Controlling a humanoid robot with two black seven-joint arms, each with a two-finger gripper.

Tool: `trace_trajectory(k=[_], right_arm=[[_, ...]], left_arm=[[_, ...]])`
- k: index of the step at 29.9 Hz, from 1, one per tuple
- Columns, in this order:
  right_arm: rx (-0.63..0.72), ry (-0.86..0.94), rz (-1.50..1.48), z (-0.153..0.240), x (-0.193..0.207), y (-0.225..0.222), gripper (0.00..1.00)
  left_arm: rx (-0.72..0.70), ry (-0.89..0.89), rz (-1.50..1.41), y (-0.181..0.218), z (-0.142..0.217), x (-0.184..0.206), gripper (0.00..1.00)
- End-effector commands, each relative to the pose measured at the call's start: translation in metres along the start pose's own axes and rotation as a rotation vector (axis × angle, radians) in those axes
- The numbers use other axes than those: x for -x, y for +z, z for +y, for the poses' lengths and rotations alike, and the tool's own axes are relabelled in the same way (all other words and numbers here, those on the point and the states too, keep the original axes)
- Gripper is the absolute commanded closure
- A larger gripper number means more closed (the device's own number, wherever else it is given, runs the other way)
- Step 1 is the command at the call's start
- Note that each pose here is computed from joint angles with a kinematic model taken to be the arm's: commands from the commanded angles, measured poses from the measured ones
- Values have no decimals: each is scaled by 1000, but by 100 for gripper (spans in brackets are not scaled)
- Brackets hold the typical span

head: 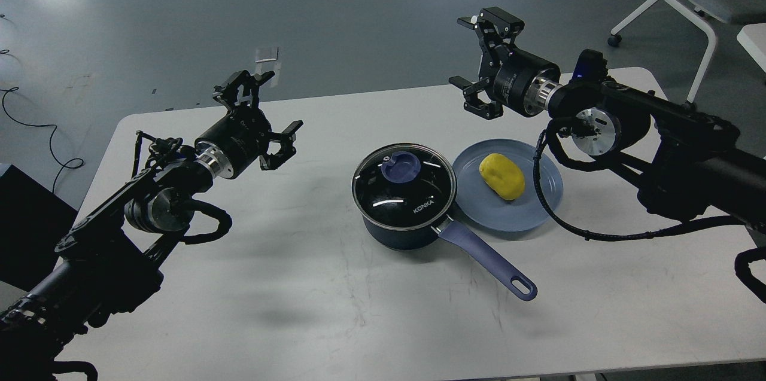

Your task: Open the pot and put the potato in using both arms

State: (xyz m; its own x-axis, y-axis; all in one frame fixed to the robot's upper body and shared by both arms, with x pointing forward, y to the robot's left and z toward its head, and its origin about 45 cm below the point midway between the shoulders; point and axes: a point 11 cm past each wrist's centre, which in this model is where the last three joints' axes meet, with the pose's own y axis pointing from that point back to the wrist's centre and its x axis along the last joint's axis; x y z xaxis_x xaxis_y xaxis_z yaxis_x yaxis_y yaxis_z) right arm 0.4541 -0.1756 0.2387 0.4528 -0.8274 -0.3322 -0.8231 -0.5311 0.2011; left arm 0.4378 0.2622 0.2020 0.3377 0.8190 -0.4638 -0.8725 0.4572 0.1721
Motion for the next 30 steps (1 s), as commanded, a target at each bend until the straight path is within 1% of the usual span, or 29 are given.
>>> trace_trajectory(k=[1,4,9,15,19,25,30], right_arm=[[27,-43,-18,4,1,11,0],[33,-29,-40,7,-4,19,0],[16,-9,-64,11,-12,18,0],[0,14,-56,17,-23,10,0],[-29,25,-55,20,-30,-1,0],[-70,60,-46,29,-46,-22,0],[-72,62,-43,29,-46,-23,0]], left_arm=[[-10,4,-5,-2,2,-3,0],[-12,6,1,-5,3,-3,0],[1,10,17,-3,3,-3,0],[22,1,16,-5,3,-1,0],[100,1,19,1,1,2,0],[99,-6,25,-1,0,5,0],[91,4,17,-5,-1,6,0]])
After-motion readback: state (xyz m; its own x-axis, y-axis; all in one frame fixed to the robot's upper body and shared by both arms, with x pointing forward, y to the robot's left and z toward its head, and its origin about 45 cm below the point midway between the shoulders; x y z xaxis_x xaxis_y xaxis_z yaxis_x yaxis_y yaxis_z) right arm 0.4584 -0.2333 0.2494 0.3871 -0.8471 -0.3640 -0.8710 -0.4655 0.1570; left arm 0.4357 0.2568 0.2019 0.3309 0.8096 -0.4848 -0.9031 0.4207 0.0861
